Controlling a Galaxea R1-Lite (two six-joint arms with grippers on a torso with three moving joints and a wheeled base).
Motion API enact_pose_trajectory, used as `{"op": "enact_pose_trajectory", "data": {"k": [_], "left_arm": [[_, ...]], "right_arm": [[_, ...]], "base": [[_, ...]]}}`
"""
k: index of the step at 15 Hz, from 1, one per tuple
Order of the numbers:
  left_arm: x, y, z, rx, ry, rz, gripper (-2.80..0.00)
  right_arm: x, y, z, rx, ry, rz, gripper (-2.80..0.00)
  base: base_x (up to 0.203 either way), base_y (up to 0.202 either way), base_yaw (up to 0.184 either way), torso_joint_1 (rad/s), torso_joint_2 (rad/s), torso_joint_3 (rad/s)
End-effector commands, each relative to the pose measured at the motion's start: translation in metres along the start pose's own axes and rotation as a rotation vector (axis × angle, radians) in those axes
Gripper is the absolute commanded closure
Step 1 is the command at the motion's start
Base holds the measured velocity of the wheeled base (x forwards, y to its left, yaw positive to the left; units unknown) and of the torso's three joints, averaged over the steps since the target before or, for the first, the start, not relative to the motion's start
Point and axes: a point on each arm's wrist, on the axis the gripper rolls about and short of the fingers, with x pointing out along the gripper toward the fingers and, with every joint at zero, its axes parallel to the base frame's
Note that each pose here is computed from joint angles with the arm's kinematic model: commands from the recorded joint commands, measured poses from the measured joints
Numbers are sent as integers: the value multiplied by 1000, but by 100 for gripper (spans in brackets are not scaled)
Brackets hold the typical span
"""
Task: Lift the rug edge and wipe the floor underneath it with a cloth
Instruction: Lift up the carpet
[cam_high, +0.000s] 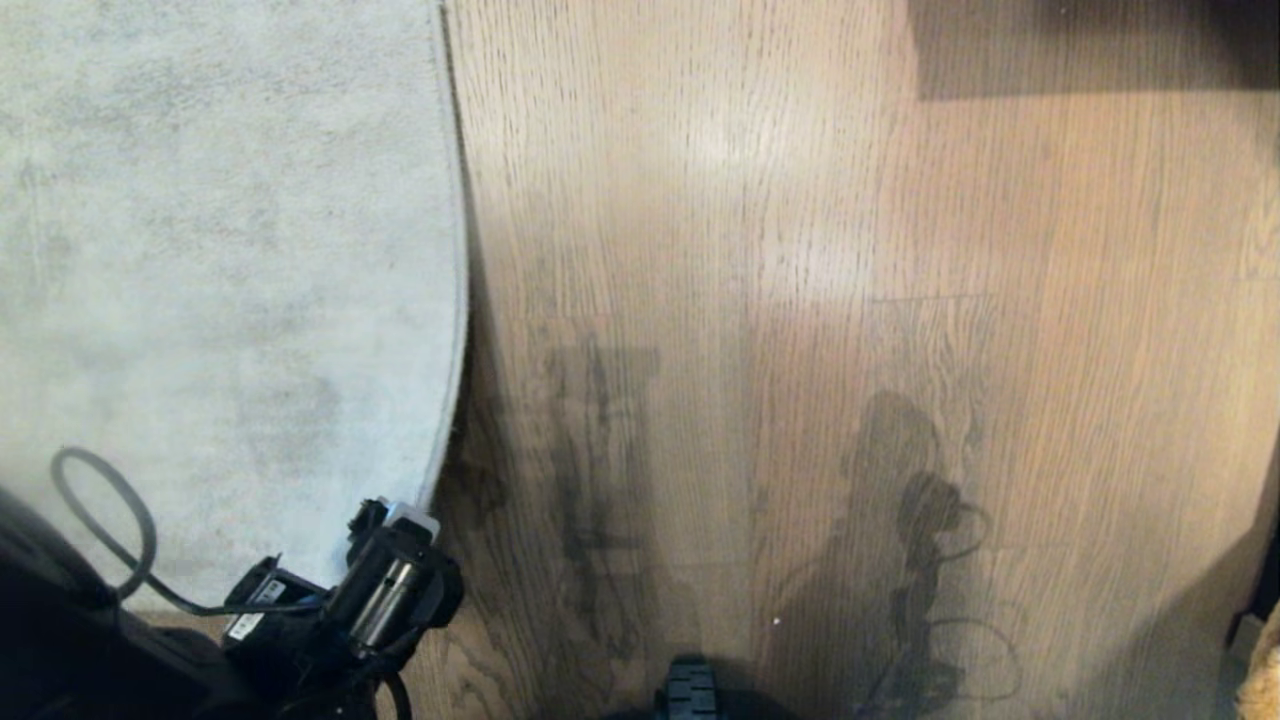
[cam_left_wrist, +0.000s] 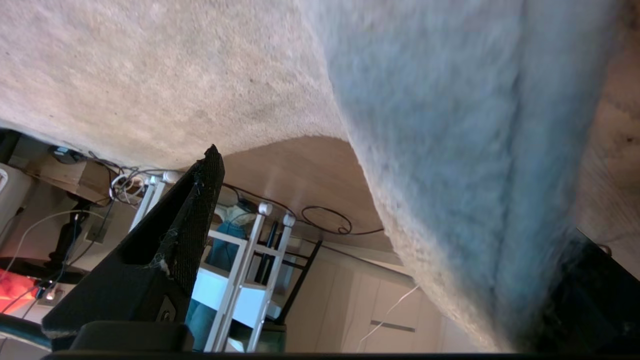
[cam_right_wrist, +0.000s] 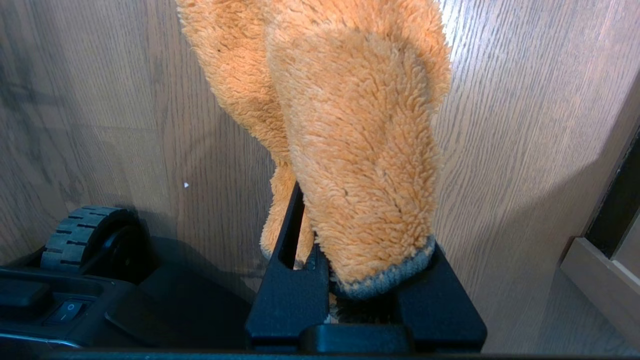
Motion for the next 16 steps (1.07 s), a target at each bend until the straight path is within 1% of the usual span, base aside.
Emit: {"op": "enact_pose_trajectory", "data": {"k": [1, 2, 5, 8, 9, 15, 16], "left_arm": [[2, 0, -9, -2, 8, 10, -280], [3, -2, -12, -4, 8, 10, -280], [6, -6, -12, -33, -9, 12, -280], [7, -8, -13, -43, -16, 14, -280], [7, -9, -14, -45, -18, 12, 0], [6, -5, -8, -82, -47, 4, 0], [5, -4, -8, -84, -51, -7, 0]], "right_arm": [[0, 0, 0, -1, 1, 0, 0], [0, 0, 0, -1, 1, 1, 0], [0, 0, 0, -1, 1, 1, 0], [0, 0, 0, -1, 1, 1, 0], [0, 0, 0, -1, 1, 1, 0], [0, 0, 0, -1, 1, 1, 0], [0, 0, 0, -1, 1, 1, 0]], "base": [[0, 0, 0, 0, 0, 0], [0, 0, 0, 0, 0, 0], [0, 0, 0, 0, 0, 0], [0, 0, 0, 0, 0, 0], [0, 0, 0, 0, 0, 0], [0, 0, 0, 0, 0, 0], [0, 0, 0, 0, 0, 0]]}}
